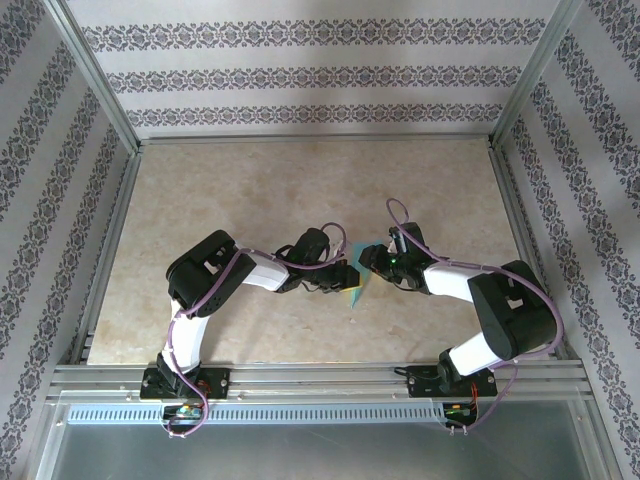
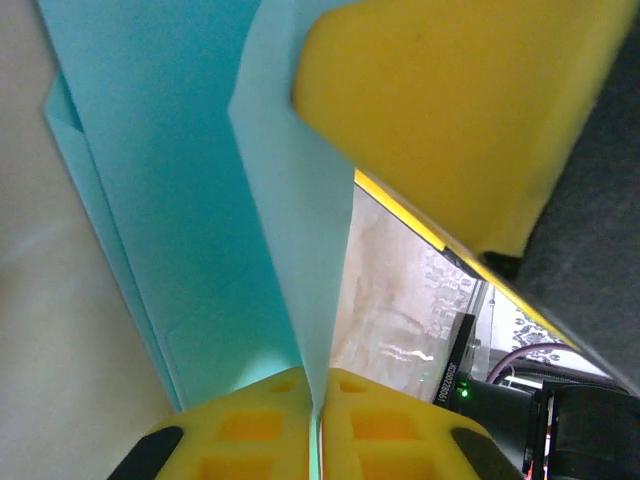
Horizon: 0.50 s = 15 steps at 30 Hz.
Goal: Fold a paper plane with a square sheet of paper (fold left side to right side)
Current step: Fold the wing for the fifth time at the center of the table.
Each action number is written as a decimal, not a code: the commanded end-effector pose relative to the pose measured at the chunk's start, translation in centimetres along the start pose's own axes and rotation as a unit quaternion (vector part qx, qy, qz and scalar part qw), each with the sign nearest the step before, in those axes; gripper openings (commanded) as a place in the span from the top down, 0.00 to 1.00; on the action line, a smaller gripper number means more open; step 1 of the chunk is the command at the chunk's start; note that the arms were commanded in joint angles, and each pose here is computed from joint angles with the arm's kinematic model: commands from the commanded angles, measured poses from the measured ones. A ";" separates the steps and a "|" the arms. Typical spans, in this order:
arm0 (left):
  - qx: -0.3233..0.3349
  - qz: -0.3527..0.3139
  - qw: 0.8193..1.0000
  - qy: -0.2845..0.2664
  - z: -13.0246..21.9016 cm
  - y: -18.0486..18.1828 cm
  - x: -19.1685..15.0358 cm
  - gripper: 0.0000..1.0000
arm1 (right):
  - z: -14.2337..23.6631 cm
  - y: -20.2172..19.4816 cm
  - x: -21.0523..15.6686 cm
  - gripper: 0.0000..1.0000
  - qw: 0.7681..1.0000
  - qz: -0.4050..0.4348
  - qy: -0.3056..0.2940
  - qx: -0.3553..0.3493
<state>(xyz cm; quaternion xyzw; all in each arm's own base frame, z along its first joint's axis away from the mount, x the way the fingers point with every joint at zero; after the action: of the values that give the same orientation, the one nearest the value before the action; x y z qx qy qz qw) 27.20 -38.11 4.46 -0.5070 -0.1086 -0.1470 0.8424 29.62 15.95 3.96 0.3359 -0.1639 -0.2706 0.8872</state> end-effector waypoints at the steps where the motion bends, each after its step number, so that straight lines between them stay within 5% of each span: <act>1: -0.006 -0.002 1.000 -0.011 0.4 0.4 0.4 0.78 | -1.1 -0.6 -0.2 0.57 1.000 0.002 0.004 -0.022; 15: 0.007 -0.006 0.999 -0.039 3.3 0.3 2.3 0.66 | -1.6 -1.0 -0.6 0.58 0.999 0.005 0.012 -0.032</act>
<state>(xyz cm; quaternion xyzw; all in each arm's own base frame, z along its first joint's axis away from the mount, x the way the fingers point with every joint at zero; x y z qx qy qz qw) 28.54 -36.03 5.87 -0.5117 -0.1321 -0.1310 0.8388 29.72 15.90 3.66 0.3246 -0.1526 -0.2760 0.8917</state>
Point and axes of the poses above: each hand's point on the last joint's axis, 136 mm out from that joint toward the fingers, its own z axis back along the fingers, its own y axis along the line the jaws close on, x = y × z, the point moved 2 cm from there along z, back along the fingers, and after that the axes turned 13 degrees about -z, right-handed, at the moved point
